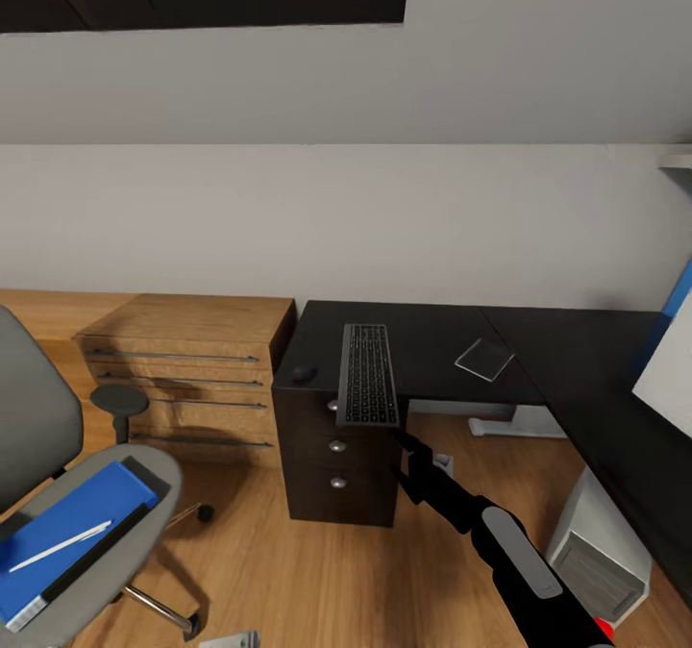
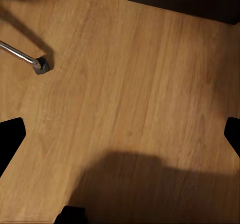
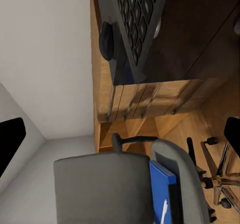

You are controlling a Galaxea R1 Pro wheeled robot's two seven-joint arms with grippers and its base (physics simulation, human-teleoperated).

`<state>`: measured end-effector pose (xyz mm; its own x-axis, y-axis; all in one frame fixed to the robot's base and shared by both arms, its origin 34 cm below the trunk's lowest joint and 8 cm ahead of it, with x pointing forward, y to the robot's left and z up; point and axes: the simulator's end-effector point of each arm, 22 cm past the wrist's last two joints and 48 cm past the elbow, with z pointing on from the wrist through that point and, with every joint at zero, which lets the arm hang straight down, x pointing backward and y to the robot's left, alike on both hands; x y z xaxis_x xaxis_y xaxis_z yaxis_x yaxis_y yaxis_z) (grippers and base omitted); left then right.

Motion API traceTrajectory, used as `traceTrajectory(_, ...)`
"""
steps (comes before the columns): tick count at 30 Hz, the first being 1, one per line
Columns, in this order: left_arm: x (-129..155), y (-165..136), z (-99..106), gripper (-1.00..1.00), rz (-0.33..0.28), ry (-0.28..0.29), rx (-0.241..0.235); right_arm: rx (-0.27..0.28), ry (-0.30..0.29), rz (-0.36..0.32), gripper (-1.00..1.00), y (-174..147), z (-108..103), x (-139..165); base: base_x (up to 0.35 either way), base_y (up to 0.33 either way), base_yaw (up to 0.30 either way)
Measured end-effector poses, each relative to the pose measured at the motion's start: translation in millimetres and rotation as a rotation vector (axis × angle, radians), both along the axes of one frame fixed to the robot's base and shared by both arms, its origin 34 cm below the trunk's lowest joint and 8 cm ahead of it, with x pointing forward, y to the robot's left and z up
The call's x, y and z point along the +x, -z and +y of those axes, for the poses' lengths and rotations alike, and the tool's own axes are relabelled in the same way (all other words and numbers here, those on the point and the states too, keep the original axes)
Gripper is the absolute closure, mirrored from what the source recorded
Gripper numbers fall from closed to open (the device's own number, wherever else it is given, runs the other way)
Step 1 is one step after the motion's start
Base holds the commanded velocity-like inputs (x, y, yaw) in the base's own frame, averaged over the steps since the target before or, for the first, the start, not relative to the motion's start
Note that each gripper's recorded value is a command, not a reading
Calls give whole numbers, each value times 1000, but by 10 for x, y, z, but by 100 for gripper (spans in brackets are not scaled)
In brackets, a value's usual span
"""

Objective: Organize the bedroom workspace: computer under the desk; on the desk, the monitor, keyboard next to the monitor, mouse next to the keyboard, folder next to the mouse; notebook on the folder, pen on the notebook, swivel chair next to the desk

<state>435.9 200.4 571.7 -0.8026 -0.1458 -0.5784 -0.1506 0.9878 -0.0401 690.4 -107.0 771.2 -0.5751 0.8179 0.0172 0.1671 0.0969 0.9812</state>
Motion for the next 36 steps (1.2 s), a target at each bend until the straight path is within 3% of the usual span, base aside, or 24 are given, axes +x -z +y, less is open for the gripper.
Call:
traceTrajectory(12, -46, -15, -4, -100, 16, 3, 0, -11, 32, -3, -100, -61, -75, 46, -12, 0, 0)
traceTrajectory(19, -18, -132, 8, -100, -10, -4, 5, -42, 126, -16, -100, -171, -324, 167, -1, 0, 0)
traceTrajectory(21, 15, -165, 21, -100, -52, -13, 12, -106, 215, -36, -100, -184, -655, 261, 0, 0, 0)
traceTrajectory(24, 42, -227, 28, -100, -78, -19, 13, -170, 261, -57, -100, -221, -851, 306, 0, 0, 0)
traceTrajectory(31, 63, -356, 34, -100, -94, -23, 15, -296, 304, -86, -100, -303, -1053, 348, 0, 0, 0)
traceTrajectory(36, 69, -442, 35, -100, -96, -23, 16, -351, 319, -47, -100, -280, -1137, 340, 0, 0, 0)
